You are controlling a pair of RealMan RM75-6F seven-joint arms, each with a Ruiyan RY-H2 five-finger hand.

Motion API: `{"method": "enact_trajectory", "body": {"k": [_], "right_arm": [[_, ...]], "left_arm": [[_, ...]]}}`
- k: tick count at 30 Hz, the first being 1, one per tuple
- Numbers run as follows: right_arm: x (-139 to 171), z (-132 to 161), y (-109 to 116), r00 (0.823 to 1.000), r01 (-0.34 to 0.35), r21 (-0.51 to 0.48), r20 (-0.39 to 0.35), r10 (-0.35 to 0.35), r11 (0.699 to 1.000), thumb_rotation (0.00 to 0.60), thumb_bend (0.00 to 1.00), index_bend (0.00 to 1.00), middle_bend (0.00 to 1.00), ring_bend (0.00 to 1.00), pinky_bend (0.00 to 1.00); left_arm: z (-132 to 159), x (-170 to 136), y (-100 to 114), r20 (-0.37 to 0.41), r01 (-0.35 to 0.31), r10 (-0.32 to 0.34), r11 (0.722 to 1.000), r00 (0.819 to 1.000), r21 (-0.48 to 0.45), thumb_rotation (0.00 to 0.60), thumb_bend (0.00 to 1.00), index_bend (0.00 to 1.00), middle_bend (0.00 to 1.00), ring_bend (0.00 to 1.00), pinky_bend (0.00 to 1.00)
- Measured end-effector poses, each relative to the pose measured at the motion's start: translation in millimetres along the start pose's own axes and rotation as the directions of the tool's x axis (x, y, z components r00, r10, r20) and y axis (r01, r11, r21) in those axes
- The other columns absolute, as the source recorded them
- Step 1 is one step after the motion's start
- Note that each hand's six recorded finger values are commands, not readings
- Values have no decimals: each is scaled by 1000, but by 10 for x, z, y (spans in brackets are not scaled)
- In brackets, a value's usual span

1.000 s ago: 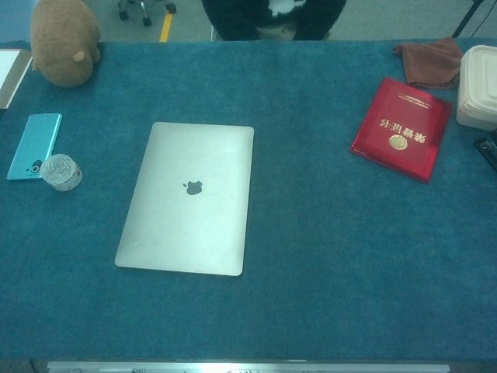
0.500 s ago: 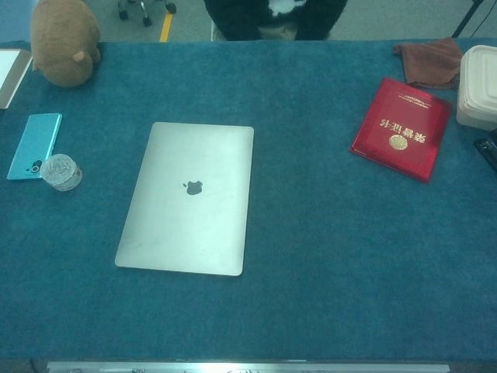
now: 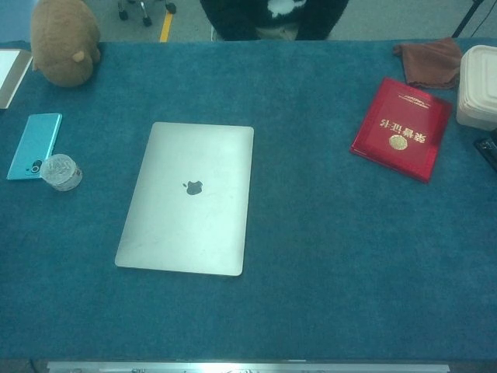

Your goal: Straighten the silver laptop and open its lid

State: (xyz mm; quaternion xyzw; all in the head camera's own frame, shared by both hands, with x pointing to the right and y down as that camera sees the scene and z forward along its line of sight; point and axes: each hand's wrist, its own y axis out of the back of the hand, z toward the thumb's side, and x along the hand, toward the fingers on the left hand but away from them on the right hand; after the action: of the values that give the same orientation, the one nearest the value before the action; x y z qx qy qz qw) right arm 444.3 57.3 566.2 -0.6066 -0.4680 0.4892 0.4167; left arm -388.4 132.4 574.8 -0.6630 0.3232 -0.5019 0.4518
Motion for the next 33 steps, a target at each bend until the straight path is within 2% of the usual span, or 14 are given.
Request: {"method": "enact_trajectory", "body": {"k": [12,21,27,33], "right_arm": [[-84,85,-28,999,-25,14,-22,26,1000,600,132,0,13,0,26],[-218,283,-73,994,-56,60,-87,61,997,600,133,0,13,0,26],[-373,515,-203,980,-93,112,-165,111,989,600,133,0,13,0,26],[-615,880,-369,953,-108,172,-262,151,979,600,133,0,13,0,26]], "left_arm": [[119,187,-31,74,31,-32,999,997,23,600,290,0,0,0,0],[31,209,-26,43,23,-23,1000,999,10,600,290,0,0,0,0],[-21,182,-1,23,12,-12,1000,1000,6,600,290,0,0,0,0],[-65,118,48,5,-11,11,1000,1000,-4,600,290,0,0,0,0]]}}
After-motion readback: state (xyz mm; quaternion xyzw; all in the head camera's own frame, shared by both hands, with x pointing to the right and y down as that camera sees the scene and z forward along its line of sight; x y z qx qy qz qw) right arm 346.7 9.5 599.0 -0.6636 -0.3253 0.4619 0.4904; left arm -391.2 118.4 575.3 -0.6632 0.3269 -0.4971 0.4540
